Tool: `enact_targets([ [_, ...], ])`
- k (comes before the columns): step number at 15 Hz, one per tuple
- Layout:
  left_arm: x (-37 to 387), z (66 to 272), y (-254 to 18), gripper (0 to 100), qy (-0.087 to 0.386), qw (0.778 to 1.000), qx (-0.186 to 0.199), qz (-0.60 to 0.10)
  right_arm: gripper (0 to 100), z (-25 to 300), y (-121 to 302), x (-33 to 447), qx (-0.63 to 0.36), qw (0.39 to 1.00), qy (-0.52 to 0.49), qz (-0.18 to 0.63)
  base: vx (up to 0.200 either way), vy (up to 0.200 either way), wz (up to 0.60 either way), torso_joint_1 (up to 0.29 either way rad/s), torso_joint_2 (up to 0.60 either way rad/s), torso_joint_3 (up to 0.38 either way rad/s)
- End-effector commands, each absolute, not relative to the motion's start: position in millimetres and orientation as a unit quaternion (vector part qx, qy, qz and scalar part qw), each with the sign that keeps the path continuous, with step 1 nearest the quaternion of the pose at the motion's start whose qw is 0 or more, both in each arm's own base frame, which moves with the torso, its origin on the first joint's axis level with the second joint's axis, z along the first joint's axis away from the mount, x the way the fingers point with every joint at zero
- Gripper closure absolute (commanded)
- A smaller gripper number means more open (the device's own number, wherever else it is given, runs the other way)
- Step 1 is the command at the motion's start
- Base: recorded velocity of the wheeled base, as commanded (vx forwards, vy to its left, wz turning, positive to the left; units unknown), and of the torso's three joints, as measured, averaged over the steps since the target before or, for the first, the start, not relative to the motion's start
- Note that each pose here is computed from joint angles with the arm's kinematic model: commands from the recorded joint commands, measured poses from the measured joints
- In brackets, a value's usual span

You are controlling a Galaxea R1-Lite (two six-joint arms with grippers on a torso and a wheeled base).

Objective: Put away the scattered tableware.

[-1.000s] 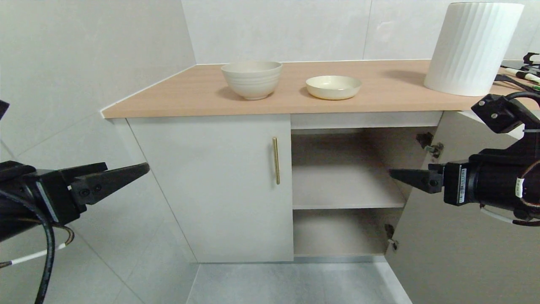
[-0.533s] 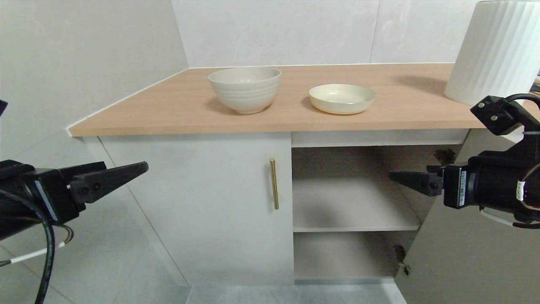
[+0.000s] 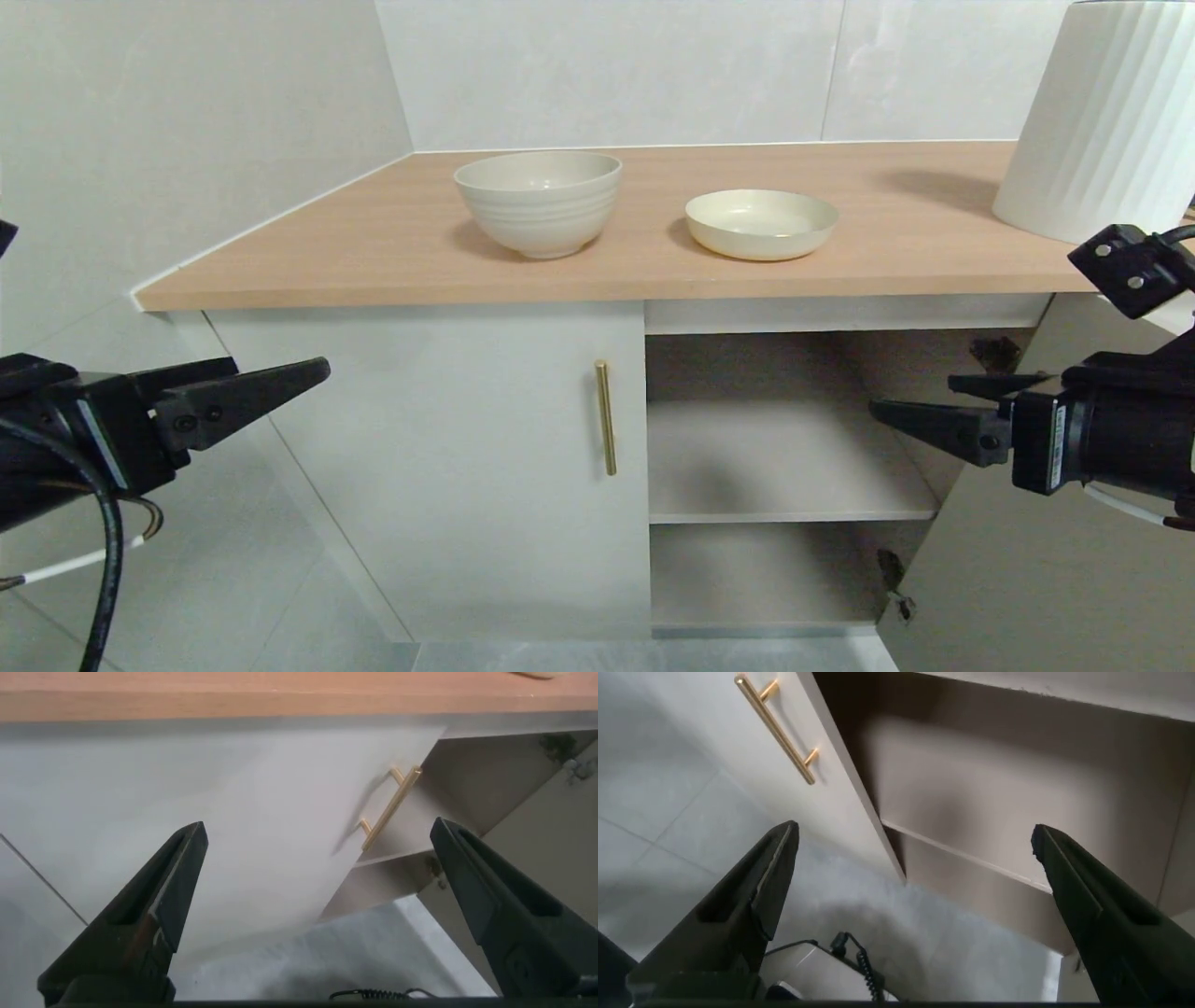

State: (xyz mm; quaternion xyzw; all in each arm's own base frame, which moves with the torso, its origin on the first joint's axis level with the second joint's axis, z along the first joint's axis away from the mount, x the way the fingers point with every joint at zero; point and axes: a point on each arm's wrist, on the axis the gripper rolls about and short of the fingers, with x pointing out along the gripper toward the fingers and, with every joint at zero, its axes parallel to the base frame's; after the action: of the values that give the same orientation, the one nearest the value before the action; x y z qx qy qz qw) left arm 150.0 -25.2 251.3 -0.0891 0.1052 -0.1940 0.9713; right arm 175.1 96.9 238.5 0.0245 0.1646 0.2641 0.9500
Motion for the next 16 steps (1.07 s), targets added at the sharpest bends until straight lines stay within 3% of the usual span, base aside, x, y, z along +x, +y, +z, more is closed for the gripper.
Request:
enact_targets([
  [1,150.9,250.3,-25.4,0,0.108,0.971,-0.089,-0.194,0,238.2,96.5,174.3,0.025,0.95,0.165,0.264,0.0,0.0,0.0,0.0,0.0,0.0],
  [7,153.8,247.2,-25.8,0,0.117,0.97,-0.09,-0.194,0,238.2,96.3,174.0,0.024,0.95,0.164,0.265,0.0,0.0,0.0,0.045,-0.15,-0.177],
  [16,158.9,243.3,-26.5,0,0.128,0.968,-0.091,-0.193,0,236.8,96.5,175.6,0.024,0.95,0.166,0.262,0.0,0.0,0.0,0.15,-0.5,-0.305],
])
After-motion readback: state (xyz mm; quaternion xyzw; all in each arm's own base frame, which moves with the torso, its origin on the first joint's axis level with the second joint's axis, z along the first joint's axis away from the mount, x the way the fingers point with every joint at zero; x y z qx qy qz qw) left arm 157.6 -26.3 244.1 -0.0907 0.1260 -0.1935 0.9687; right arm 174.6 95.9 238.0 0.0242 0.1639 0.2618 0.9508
